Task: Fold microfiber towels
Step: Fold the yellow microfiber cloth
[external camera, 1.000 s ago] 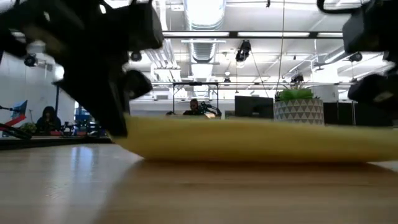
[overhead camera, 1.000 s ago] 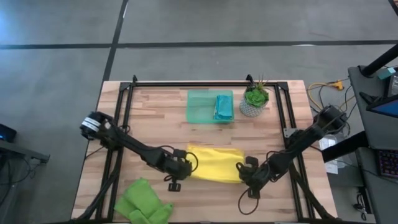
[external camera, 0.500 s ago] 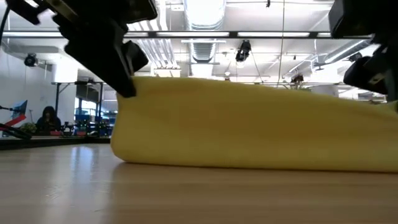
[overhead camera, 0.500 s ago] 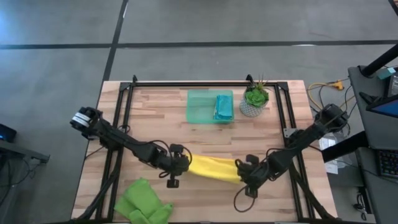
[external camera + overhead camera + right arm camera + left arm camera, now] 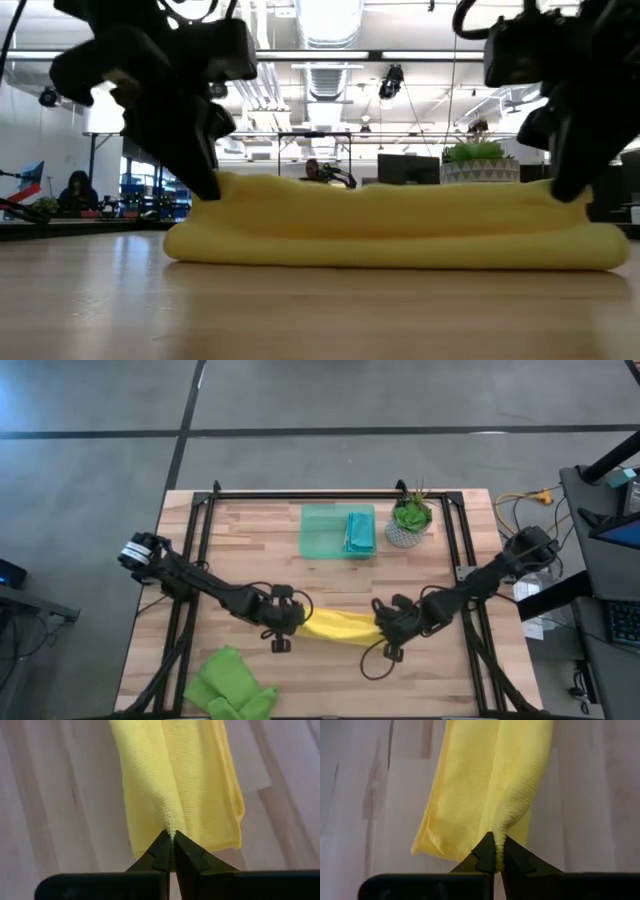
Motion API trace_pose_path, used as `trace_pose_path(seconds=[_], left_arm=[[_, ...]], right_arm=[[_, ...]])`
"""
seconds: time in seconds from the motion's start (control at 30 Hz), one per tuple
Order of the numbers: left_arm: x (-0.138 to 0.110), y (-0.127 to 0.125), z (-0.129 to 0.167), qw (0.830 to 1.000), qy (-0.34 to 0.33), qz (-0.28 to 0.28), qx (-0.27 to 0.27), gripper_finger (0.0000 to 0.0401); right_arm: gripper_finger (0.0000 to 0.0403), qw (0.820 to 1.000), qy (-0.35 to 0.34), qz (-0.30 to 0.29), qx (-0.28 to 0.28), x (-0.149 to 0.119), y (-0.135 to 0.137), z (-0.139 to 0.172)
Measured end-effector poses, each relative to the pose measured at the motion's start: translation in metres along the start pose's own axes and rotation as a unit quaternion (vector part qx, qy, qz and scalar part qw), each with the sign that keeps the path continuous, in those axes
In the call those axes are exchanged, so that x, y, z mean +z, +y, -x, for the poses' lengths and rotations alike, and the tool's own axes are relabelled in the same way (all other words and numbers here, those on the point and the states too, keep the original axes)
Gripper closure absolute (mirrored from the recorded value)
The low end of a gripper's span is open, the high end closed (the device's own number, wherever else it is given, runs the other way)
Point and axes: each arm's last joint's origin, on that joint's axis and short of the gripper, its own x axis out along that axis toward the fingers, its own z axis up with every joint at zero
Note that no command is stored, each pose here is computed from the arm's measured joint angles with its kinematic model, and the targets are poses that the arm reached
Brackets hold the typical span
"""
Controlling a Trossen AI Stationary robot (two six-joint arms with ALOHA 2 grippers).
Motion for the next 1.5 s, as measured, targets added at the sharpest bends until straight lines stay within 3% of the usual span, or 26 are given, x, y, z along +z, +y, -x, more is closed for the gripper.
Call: trace_pose_path(seconds=[0.37,0.63,0.9,1.03,1.33,1.5], left_arm=[[-0.021,0.011,-0.011,0.999,0.023,0.036,0.032,0.0401],[-0.022,0.016,-0.012,0.993,-0.001,0.060,0.105,0.0401],[-0.021,0.024,-0.012,0.987,-0.014,0.070,0.147,0.0401],[-0.019,0.032,-0.014,0.981,-0.020,0.101,0.166,0.0399],[-0.014,0.058,-0.015,0.968,-0.025,0.136,0.208,0.0309],[-0.010,0.075,-0.012,0.959,-0.034,0.159,0.234,0.0246]], right_arm=[[0.0394,0.999,-0.004,-0.027,-0.022,0.012,-0.015,-0.003],[0.0394,0.997,0.000,-0.058,-0.041,0.019,-0.030,-0.005],[0.0394,0.995,-0.003,-0.083,-0.052,0.027,-0.042,-0.007],[0.0394,0.994,0.002,-0.092,-0.062,0.029,-0.047,-0.007],[0.0390,0.987,0.022,-0.124,-0.095,0.031,-0.064,-0.008],[0.0356,0.983,0.007,-0.139,-0.122,0.036,-0.074,-0.007]])
